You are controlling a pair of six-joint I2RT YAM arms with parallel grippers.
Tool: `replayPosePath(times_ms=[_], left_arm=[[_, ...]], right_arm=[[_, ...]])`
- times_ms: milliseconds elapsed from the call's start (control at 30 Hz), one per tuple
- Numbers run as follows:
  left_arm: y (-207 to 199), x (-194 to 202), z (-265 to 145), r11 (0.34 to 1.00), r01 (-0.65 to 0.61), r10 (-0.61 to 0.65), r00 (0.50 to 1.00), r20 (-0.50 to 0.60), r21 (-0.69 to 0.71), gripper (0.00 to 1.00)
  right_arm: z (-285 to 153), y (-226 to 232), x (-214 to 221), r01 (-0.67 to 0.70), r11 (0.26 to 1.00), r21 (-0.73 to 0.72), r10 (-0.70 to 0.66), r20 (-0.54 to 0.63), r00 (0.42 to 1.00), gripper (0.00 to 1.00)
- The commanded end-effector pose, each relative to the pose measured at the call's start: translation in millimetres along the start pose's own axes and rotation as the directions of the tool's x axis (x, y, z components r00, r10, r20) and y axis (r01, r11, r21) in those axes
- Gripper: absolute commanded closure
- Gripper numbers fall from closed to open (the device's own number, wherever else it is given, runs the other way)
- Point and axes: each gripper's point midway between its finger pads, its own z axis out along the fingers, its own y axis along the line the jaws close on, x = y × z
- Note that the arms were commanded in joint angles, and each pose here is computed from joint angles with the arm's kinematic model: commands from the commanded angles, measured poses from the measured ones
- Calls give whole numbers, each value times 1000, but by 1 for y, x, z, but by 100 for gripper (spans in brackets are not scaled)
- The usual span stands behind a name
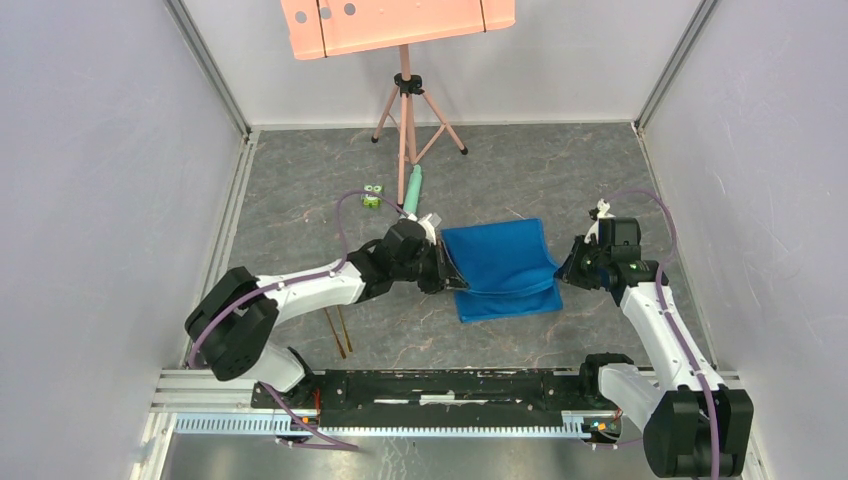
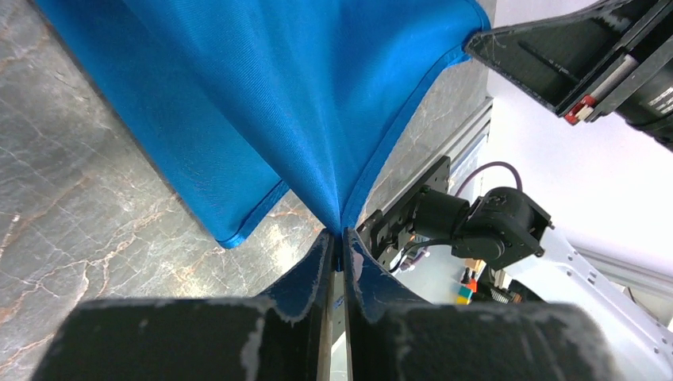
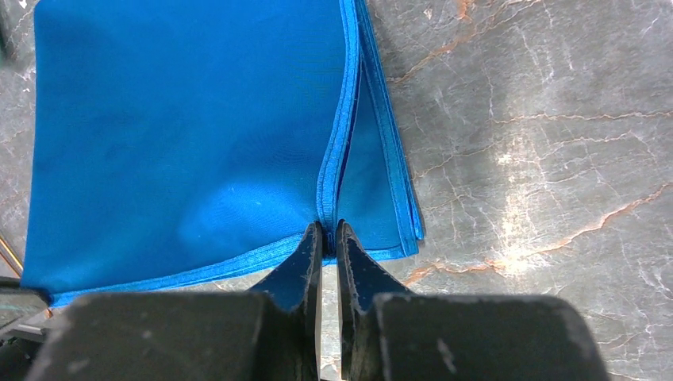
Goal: Fold the napkin into a case and place the utensils inside
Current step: Smooth out the square-folded napkin at the center of the board.
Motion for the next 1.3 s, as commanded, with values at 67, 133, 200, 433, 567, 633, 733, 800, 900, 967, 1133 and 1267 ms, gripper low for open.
replayPosePath(times_ms=[67,133,200,433,567,633,733,800,900,967,1133,1267], left_arm=[[0,20,11,1000,-24,25,998,-55,13,86],[5,24,14,1000,-20,21,998,-66,3,86],[9,28,17,1000,-16,15,997,-77,-2,85],[25,53,30,1000,1,-5,989,-150,-22,83],[26,57,33,1000,13,-15,985,-171,-14,85],[28,57,34,1000,13,-16,985,-171,-18,84],[30,59,35,1000,9,-14,982,-186,-22,80],[34,61,34,999,4,-11,981,-193,-33,73],[43,57,29,998,-13,3,982,-191,-54,57],[50,51,22,997,-25,12,984,-180,-72,49],[68,12,2,987,-58,48,997,-68,-152,39],[59,-27,15,988,-41,42,999,7,-152,42]], right_arm=[[0,-8,-2,20,999,40,-21,16,1000,100],[2,-11,1,21,998,51,-22,12,1000,100],[4,-14,5,23,998,57,-23,1,1000,100],[11,-29,18,32,994,109,-29,-32,999,100],[12,-32,23,36,992,119,-31,-47,998,100],[12,-32,25,38,992,119,-32,-52,998,100],[13,-34,27,40,992,121,-34,-56,998,100],[15,-34,28,40,992,117,-33,-58,998,100],[19,-37,31,41,991,126,-33,-63,997,100],[21,-40,33,38,990,134,-30,-62,998,100],[24,-48,37,47,986,160,-37,-65,997,100],[26,-47,41,43,988,147,-34,-66,997,100]])
